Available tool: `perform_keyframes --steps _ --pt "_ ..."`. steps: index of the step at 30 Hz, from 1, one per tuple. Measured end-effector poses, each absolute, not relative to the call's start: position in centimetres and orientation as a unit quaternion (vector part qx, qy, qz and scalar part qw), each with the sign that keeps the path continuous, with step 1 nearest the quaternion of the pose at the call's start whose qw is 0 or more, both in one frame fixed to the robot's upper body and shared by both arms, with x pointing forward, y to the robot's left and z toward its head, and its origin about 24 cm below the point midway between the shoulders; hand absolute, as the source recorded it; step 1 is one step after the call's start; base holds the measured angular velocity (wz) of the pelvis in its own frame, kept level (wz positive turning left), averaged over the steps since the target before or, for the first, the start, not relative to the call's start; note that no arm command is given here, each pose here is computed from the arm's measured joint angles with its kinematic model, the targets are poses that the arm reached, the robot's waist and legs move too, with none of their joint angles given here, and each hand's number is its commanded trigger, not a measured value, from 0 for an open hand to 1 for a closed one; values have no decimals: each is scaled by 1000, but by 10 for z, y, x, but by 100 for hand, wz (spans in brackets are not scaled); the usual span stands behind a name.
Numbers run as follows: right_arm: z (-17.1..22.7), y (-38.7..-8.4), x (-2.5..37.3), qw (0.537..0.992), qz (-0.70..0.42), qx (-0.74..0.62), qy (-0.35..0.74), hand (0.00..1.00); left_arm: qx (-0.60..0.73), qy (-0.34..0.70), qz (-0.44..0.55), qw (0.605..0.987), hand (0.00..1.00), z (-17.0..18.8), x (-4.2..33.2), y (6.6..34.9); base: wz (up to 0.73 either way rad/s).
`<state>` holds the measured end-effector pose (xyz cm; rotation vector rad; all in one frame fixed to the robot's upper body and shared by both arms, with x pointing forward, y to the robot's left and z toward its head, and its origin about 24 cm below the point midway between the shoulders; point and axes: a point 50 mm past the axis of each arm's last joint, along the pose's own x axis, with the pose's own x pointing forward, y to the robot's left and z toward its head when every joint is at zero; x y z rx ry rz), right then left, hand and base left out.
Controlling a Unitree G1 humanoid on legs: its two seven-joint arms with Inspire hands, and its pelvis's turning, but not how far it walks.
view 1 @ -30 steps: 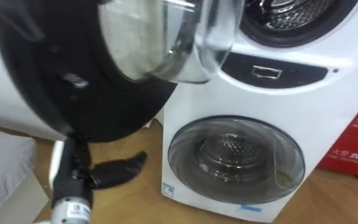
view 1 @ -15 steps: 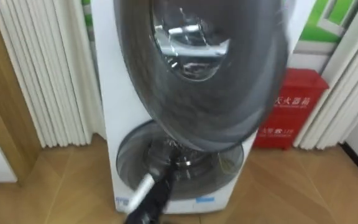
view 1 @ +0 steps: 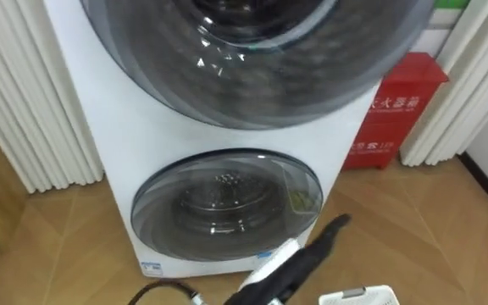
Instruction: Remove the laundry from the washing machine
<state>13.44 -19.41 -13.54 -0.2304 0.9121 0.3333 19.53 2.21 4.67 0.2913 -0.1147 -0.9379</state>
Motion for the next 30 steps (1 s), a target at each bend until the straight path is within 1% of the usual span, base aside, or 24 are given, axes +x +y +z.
perform_keyframes --steps 2,5,8,10,12,15,16,18,19,21,22,24,25,26,27,28,30 --pt "-135 -190 138 878 170 -115 433 0 148 -83 -491 855 0 57 195 3 -18" --pt "-133 -188 144 877 180 -127 427 0 149 -74 -531 831 0 51 194 -16 -26" --pt "-133 -189 144 875 179 -127 431 0 160 -30 -550 819 0 32 193 -16 -23" --pt "-134 -191 142 873 176 -126 437 0 178 11 -554 813 0 14 199 -11 -2" --pt "-134 -191 142 872 173 -124 441 0 196 63 -546 812 0 -7 204 0 -7" --pt "-136 -194 138 869 167 -122 450 0 228 172 -509 812 0 -53 203 31 -11" --pt "-136 -195 136 869 164 -120 452 0 236 188 -500 812 0 -60 201 38 0" --pt "-138 -200 129 868 148 -109 461 0 250 251 -450 820 0 -84 195 69 0" --pt "-139 -200 127 868 146 -107 462 0 253 265 -434 823 0 -89 193 78 0" --pt "-143 -203 120 862 136 -100 478 0 256 327 -359 836 0 -111 182 114 0" --pt "-144 -204 117 860 133 -99 483 0 255 343 -338 838 0 -116 177 123 0" --pt "-147 -209 110 858 108 -79 496 0 240 406 -242 848 0 -134 153 159 12" --pt "-148 -211 108 857 101 -77 500 0 236 420 -217 849 0 -137 147 170 11" --pt "-150 -214 105 854 89 -73 508 0 227 447 -170 848 0 -143 134 188 4" --pt "-152 -217 101 850 78 -69 516 0 225 473 -128 842 0 -148 120 204 6" --pt "-153 -218 98 848 72 -63 522 0 223 485 -106 839 0 -149 112 212 20" --pt "-158 -224 83 835 44 -33 547 0 213 541 -13 813 0 -156 75 245 17"
